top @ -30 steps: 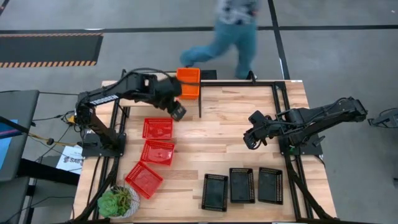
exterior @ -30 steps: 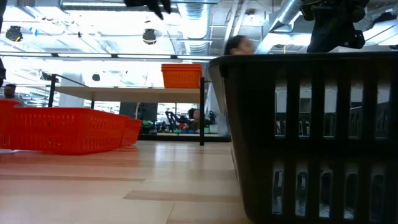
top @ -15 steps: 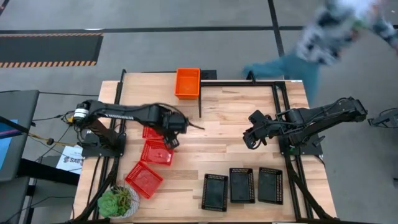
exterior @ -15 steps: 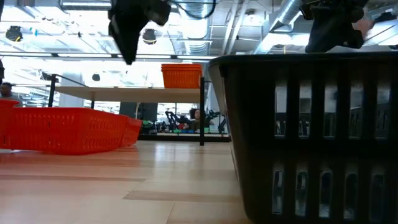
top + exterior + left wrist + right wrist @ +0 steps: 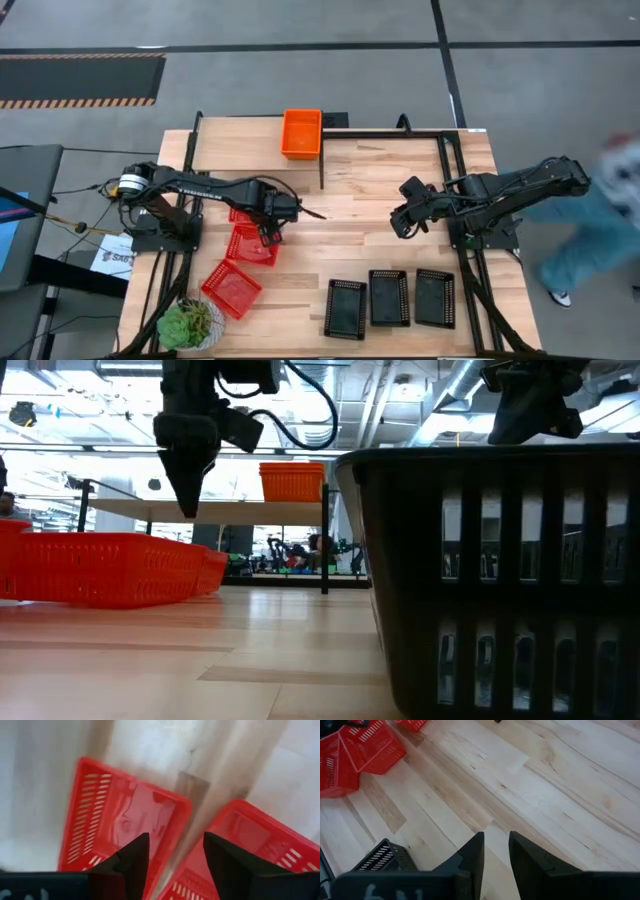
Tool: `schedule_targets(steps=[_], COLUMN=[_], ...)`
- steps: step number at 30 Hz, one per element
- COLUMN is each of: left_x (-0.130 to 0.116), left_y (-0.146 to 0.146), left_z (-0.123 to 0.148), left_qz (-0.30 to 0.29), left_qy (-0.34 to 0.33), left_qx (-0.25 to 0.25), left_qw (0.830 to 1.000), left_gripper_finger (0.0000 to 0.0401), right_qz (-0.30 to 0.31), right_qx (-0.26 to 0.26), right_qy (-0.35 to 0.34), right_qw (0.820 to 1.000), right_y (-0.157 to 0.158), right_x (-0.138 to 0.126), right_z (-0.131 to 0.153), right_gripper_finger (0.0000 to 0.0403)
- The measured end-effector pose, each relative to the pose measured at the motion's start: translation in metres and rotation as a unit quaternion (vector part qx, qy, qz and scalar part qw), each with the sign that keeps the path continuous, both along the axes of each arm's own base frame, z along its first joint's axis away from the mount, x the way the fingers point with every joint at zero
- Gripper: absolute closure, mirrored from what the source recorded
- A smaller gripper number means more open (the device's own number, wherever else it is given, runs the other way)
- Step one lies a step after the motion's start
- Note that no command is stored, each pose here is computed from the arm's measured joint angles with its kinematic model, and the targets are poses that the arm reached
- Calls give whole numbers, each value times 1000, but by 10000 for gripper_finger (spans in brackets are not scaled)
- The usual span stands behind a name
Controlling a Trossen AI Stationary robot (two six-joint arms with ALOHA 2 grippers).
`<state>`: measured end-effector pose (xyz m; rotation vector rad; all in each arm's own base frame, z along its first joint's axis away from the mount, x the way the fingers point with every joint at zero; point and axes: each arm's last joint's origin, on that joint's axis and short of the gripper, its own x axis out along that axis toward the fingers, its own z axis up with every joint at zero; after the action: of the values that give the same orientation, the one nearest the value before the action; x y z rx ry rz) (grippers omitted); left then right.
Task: Stack baskets on shelf by color
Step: Put the top red bin on the shelf
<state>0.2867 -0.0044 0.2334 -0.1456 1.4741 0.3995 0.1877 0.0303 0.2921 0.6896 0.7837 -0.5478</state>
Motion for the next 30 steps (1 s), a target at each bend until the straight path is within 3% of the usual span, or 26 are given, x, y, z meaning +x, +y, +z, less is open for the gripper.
schedule_targets(steps=[8, 21, 25, 30], left_x=[-5, -8, -8, -6], left_y=[2, 11, 12, 13], left_z=[-29, -47, -47, -47], left_qz=[-22, -8, -5, 0], left_qy=[-4, -14, -18, -26], left_qx=[-17, -18, -18, -17], left_qw=[1000, 1000, 1000, 1000], left_gripper_finger=[233, 236, 265, 334], right_qz=[0, 0, 0, 0], right_qx=[0, 0, 0, -1], right_qy=[0, 0, 0, 3], right_qw=[1000, 1000, 1000, 1000], right_y=[0, 0, 0, 0], right_x=[0, 0, 0, 1], right_z=[0, 0, 0, -1], right_gripper_finger=[290, 290, 290, 290])
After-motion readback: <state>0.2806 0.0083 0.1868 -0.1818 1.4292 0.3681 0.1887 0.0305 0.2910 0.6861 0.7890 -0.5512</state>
